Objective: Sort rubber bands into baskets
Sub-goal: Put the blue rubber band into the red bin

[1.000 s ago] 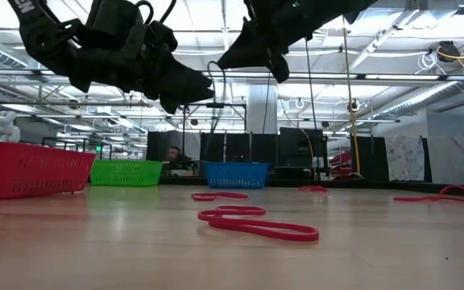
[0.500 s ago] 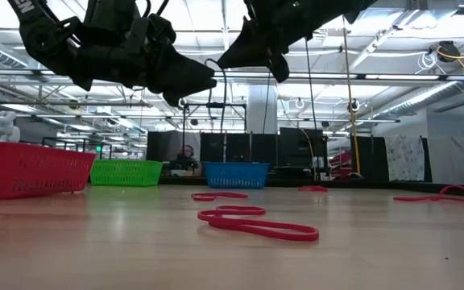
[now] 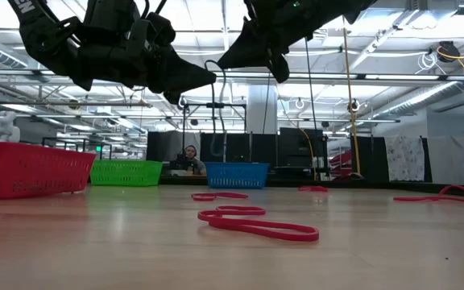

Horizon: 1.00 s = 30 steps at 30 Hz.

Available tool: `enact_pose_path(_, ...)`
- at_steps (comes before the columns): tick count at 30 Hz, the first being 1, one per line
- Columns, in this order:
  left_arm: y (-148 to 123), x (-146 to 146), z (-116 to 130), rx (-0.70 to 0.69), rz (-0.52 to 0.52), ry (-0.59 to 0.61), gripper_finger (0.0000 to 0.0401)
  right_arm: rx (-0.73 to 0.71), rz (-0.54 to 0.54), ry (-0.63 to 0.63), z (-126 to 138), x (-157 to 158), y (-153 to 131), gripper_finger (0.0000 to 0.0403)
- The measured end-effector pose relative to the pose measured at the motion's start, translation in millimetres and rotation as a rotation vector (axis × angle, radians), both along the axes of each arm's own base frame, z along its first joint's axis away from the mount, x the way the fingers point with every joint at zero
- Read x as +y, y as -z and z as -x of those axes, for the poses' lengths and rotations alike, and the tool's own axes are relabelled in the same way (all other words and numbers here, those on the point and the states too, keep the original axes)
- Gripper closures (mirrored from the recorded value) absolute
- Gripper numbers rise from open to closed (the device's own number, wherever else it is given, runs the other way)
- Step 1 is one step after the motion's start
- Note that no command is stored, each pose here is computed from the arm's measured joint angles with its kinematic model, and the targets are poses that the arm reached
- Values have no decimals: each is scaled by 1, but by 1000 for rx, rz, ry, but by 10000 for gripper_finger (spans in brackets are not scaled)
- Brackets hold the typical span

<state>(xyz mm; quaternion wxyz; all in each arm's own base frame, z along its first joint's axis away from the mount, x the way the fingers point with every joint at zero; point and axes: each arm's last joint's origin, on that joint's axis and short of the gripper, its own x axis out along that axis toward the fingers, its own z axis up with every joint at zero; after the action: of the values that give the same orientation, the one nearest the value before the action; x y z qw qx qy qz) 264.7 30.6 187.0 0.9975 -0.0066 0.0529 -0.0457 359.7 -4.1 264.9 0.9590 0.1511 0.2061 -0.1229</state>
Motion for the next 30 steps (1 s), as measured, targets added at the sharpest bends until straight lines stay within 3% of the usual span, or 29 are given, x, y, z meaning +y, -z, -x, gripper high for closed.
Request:
enact_pose_path(8,0,0,0,-1,-7,-4,398,49,23,-13,2,0,4,393)
enact_pose_path(16,-3,-3,13,132,12,1,400,156,19,-32,7,2,12,321)
enact_pose_path(23,-32,-23,60,419,72,68,400,330,-63,-54,19,17,26,285)
enact_pose_path(30,-76,-35,119,624,184,-61,401,368,-50,-116,23,39,28,282)
